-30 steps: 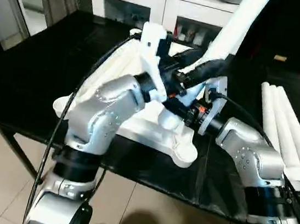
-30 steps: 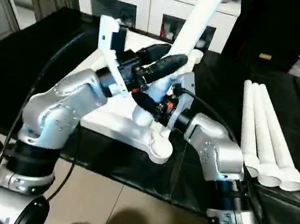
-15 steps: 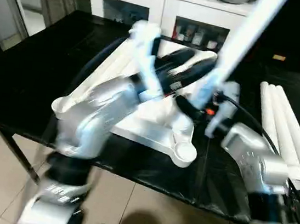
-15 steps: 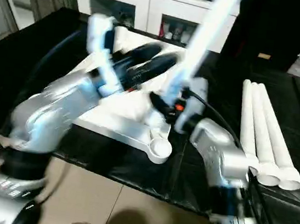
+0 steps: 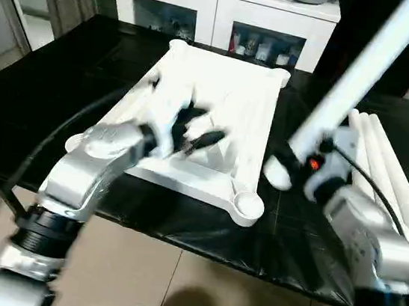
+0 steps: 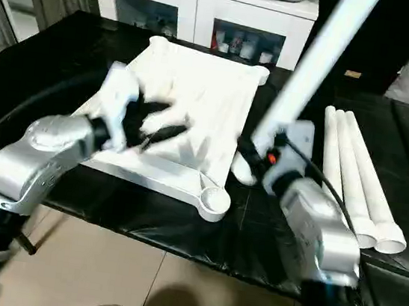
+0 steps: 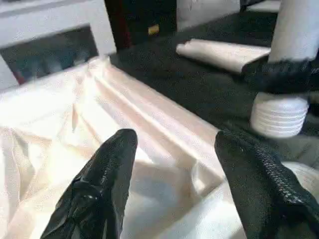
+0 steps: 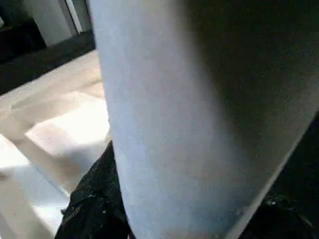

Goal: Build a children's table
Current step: Pick table leg

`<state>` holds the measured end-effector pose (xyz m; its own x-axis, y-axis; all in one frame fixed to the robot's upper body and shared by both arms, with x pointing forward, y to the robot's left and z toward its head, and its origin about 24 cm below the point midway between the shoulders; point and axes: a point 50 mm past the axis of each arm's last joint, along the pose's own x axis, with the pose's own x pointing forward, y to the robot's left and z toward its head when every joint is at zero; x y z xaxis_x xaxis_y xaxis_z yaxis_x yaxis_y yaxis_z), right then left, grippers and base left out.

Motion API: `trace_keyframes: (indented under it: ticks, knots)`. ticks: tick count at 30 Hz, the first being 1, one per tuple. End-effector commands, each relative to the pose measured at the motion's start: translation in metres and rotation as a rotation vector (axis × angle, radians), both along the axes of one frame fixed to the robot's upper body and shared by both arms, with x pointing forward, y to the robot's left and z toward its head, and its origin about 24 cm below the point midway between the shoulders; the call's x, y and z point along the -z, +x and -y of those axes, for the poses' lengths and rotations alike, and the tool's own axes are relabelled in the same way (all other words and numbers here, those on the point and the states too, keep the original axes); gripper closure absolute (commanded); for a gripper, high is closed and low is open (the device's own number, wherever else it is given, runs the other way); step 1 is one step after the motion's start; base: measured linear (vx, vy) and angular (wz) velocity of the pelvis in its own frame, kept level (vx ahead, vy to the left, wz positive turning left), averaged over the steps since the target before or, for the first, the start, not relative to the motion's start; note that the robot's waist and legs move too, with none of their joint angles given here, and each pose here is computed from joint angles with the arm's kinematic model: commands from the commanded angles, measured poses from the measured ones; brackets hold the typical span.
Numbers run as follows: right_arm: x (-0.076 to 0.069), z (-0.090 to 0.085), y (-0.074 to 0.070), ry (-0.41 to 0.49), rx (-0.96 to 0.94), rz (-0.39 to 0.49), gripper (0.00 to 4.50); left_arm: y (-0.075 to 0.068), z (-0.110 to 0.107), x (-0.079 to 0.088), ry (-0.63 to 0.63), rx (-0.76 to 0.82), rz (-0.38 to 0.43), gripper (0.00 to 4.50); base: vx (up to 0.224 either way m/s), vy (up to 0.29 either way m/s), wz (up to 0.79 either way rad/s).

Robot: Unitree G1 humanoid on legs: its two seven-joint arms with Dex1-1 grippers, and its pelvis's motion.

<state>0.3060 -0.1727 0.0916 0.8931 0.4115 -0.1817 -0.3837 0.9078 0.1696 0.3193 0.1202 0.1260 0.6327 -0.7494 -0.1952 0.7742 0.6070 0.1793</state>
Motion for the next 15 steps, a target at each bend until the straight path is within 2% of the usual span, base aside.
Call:
trace_keyframes:
  ticks: [1, 4, 5, 8, 11, 13, 14, 15]
  knots:
    - [-0.012, -0.003, 0.000, -0.008, -0.001, 0.069, 2.59, -0.002, -0.001, 0.006, 0.057, 0.053, -0.002, 1.54, 0.000, 0.000, 0.00]
    - [-0.015, -0.003, -0.001, -0.005, 0.005, 0.102, 2.59, -0.004, -0.002, 0.014, 0.104, 0.108, -0.011, 1.54, 0.000, 0.000, 0.00]
    - [-0.014, 0.000, -0.003, -0.022, -0.004, 0.107, 2.59, -0.007, 0.000, 0.019, 0.140, 0.191, -0.022, 1.54, 0.000, 0.000, 0.00]
    - [-0.012, 0.003, -0.003, -0.042, -0.008, 0.105, 2.59, -0.009, 0.002, 0.021, 0.156, 0.235, -0.030, 1.54, 0.000, 0.000, 0.00]
    - [-0.009, 0.006, -0.003, -0.077, -0.019, 0.095, 2.59, -0.007, 0.004, 0.027, 0.198, 0.314, -0.058, 1.89, 0.000, 0.000, 0.00]
    - [-0.009, 0.007, -0.004, -0.107, -0.033, 0.099, 2.59, -0.005, 0.004, 0.031, 0.221, 0.347, -0.071, 1.89, 0.000, 0.000, 0.00]
    - [-0.008, 0.008, -0.004, -0.117, -0.035, 0.099, 2.59, -0.005, 0.005, 0.032, 0.227, 0.374, -0.079, 2.24, 0.000, 0.000, 0.00]
    - [-0.008, 0.009, -0.005, -0.129, -0.040, 0.102, 2.59, -0.004, 0.007, 0.034, 0.234, 0.404, -0.085, 2.34, 0.000, 0.000, 0.00]
